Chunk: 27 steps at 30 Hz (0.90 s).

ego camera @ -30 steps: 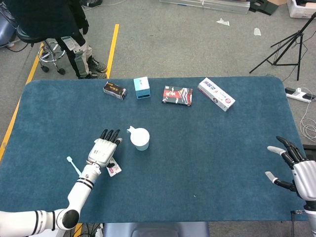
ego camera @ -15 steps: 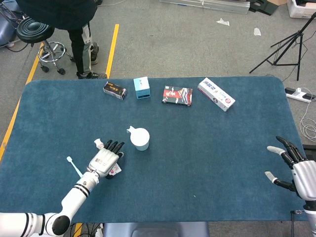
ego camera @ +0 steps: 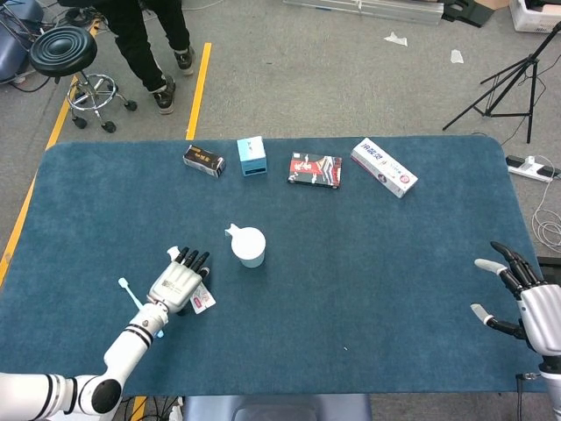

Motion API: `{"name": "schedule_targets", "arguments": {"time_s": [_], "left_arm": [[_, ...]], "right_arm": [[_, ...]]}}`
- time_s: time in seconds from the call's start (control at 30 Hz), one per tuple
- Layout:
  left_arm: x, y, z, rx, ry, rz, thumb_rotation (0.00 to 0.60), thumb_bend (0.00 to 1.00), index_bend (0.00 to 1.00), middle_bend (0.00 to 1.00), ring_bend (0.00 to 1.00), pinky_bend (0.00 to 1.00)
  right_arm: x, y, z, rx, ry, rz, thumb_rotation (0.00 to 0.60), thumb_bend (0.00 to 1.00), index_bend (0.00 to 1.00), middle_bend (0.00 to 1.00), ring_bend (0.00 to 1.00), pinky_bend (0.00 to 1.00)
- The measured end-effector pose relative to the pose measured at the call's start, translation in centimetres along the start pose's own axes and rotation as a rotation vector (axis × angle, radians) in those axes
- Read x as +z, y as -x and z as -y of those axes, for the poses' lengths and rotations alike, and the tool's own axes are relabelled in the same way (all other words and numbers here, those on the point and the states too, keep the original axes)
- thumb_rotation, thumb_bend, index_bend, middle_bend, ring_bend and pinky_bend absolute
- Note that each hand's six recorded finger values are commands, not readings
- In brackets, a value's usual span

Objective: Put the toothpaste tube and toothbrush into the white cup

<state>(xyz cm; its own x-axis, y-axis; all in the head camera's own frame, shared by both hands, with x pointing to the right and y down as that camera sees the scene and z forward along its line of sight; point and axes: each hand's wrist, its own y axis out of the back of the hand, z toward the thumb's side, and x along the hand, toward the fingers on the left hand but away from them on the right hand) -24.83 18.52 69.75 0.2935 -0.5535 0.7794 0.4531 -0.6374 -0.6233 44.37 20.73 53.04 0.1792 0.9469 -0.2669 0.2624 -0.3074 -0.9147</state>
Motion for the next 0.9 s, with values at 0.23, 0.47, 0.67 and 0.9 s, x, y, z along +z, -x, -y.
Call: {"name": "schedule_targets", "arguments": {"time_s": [0.23,0.47,0.67,0.9], "left_arm": [[-0.6,0.8,0.5,-0.021,-0.018,-0.01,0.6,0.0,0.26,0.0,0.0,0.0],[-1.5,1.2,1.2,-0.048,-0.02,-0.029,0.6,0.0,0.29,0.0,0.0,0.0],[-2.8,1.8,1.8,-0.057,-0.038,-0.055,0.6,0.0,0.3,0.0,0.0,0.0],[-4.9,2.5,2.7,-0.071,-0.052,-0.11,0.6,0.0,0.31,0.0,0.0,0.0]], "right_arm": [[0.1,0.0,0.1,0.001,-0.002,-0.002,0.6,0.12,0.3,0.13,0.16,0.51],[0.1,0.0,0.1,0.0,-0.002,-0.002,0.6,0.12,0.3,0.13,0.16,0.51],[0.1,0.0,0.0,-0.001,-0.002,-0.001,0.6,0.12,0.3,0.13,0.16,0.51],[0.2,-0.1,0.2,0.003,-0.005,-0.004,0.6,0.12,0.3,0.13,0.16,0.51]]}}
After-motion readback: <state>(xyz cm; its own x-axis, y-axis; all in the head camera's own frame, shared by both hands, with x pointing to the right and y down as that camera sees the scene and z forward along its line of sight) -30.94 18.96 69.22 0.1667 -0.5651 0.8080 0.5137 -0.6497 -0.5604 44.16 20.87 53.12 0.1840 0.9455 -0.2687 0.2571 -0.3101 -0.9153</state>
